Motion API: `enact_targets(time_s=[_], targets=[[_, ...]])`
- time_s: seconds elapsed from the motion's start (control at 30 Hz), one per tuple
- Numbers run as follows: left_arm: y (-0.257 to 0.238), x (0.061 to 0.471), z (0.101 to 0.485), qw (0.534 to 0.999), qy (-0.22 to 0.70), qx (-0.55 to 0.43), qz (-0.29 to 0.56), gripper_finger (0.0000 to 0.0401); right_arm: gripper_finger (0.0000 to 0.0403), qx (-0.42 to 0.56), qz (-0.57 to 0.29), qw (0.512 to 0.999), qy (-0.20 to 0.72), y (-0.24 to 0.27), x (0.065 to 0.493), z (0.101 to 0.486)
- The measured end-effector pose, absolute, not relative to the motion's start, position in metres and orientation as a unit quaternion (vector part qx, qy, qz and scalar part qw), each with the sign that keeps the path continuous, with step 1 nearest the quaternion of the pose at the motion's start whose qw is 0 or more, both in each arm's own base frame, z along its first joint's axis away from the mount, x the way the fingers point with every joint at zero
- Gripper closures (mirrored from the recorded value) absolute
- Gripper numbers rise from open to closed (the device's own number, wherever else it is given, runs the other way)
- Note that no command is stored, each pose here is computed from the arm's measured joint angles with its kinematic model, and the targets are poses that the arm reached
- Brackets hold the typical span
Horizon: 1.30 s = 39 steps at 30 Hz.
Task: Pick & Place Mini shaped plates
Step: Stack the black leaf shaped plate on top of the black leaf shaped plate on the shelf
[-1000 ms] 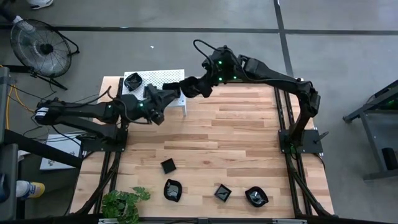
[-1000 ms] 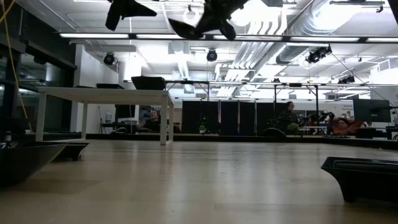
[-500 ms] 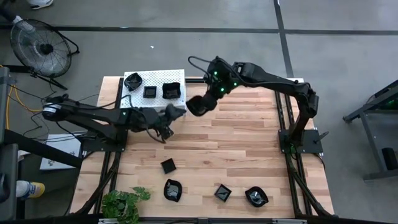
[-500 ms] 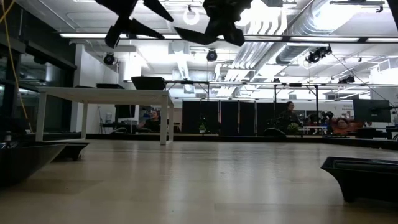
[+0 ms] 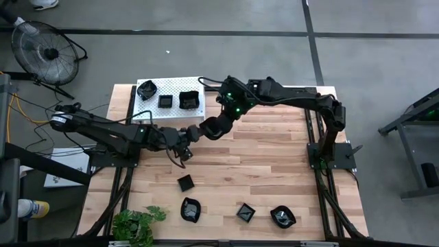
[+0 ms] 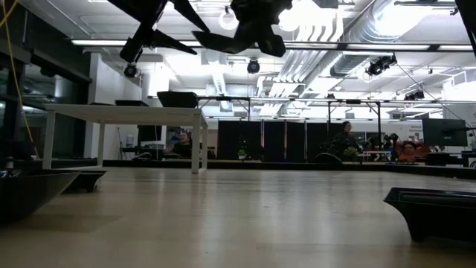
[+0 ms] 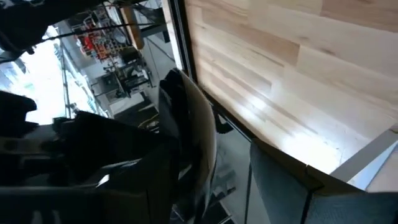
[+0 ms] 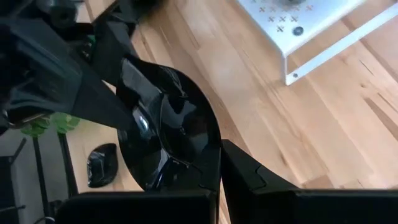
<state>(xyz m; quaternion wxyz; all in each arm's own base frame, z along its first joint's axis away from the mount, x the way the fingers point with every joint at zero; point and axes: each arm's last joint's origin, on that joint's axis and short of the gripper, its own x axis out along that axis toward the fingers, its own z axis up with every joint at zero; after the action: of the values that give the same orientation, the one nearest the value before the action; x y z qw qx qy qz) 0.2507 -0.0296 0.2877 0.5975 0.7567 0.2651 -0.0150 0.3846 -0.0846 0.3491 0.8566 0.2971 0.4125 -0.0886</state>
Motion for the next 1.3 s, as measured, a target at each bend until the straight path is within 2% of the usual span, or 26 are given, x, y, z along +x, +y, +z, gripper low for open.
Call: enact_targets(time_s=[0.17, 0.6, 0.9, 1.17, 1.3], targets=[[-0.0295, 0.2509, 0.288, 0.599, 0.263, 0.756, -0.014, 0.0227, 0.0403, 0.302, -0.085, 0.858, 0.407, -0.0825, 0.3872, 0.3491], [-0.0302, 0.2505, 0.2873, 0.601, 0.261, 0.755, -0.022, 0.0335, 0.0403, 0.304, -0.086, 0.857, 0.408, -0.0819, 0.387, 0.3491], [-0.0305, 0.2503, 0.2864, 0.602, 0.259, 0.755, -0.029, 0.0394, 0.0403, 0.306, -0.086, 0.856, 0.408, -0.0818, 0.3868, 0.3492], [-0.0304, 0.2498, 0.2852, 0.621, 0.264, 0.738, -0.026, 0.0399, 0.0402, 0.294, -0.069, 0.861, 0.409, -0.0812, 0.3867, 0.3498], [-0.0304, 0.2499, 0.2853, 0.628, 0.264, 0.732, -0.022, 0.04, 0.0379, 0.285, -0.06, 0.866, 0.407, -0.0811, 0.3872, 0.3503]])
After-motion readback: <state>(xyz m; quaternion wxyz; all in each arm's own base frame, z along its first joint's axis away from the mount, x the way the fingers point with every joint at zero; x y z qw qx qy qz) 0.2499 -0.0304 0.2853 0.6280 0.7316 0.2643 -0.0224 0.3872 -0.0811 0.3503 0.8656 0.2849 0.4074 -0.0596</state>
